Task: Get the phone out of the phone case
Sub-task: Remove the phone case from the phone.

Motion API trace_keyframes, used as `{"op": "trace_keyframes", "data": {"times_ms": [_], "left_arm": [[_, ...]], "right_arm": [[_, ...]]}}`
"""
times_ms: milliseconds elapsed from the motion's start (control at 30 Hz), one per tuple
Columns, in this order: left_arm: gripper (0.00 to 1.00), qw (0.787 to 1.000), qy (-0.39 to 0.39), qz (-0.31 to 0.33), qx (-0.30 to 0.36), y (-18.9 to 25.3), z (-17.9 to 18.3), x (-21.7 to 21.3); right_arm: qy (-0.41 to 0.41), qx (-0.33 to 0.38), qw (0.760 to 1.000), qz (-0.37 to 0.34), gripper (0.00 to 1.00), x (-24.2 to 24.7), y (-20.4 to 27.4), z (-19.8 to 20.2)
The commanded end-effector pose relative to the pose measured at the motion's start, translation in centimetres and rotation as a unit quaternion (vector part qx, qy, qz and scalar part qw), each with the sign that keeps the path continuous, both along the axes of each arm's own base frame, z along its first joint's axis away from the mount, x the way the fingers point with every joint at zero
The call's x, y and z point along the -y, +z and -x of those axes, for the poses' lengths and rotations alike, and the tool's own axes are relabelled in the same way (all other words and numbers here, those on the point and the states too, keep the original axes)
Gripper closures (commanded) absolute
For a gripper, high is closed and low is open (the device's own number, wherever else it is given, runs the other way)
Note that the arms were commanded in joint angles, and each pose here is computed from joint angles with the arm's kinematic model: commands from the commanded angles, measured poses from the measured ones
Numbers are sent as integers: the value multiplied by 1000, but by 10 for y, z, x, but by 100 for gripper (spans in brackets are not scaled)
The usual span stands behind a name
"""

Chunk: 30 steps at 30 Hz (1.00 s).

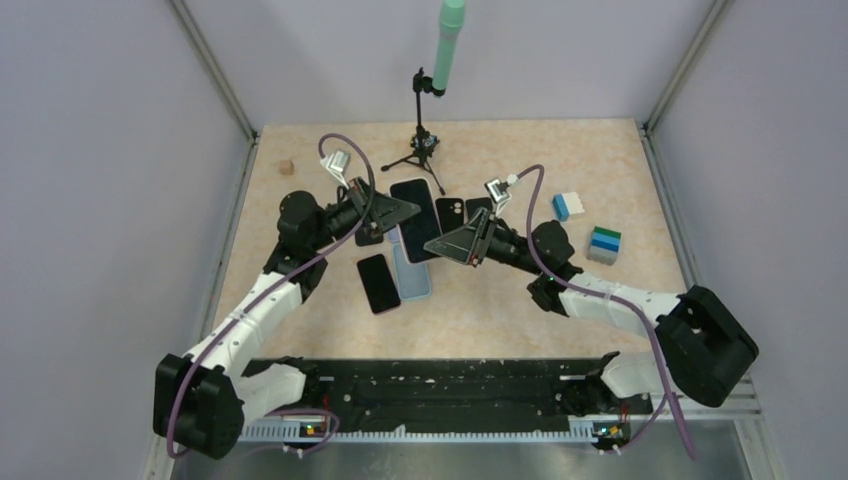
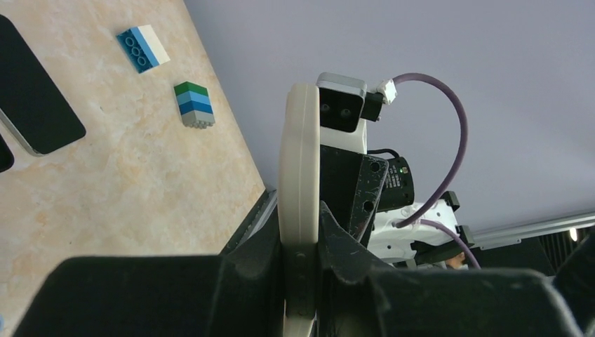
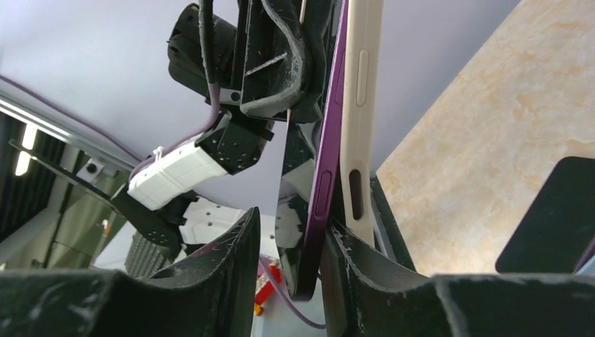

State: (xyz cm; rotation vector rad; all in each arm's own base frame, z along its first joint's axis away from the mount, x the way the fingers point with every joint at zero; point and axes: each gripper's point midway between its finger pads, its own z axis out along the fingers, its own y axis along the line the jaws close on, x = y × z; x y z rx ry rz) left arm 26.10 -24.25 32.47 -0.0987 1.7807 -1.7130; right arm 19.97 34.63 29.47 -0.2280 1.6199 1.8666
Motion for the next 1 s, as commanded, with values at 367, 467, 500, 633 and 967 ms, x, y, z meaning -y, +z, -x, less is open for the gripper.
{"op": "trace_keyframes", "data": {"times_ms": [367, 467, 500, 633, 967], "left_arm": [[90, 988, -123, 0, 93, 38, 43, 26], [71, 988, -117, 0, 99, 40, 43, 25], [62, 989, -112, 0, 100, 41, 42, 24], [36, 990, -101, 4, 101, 45, 44, 21], [23, 985, -105, 24, 135, 48, 61, 16]], "right_arm": [[19, 45, 994, -98, 95, -5, 50, 9], [12, 48, 994, -100, 100, -2, 55, 9], [8, 48, 994, -101, 100, -1, 57, 9], [-12, 32, 993, -112, 100, 12, 69, 7], [-89, -14, 987, -134, 100, 57, 100, -1]]}}
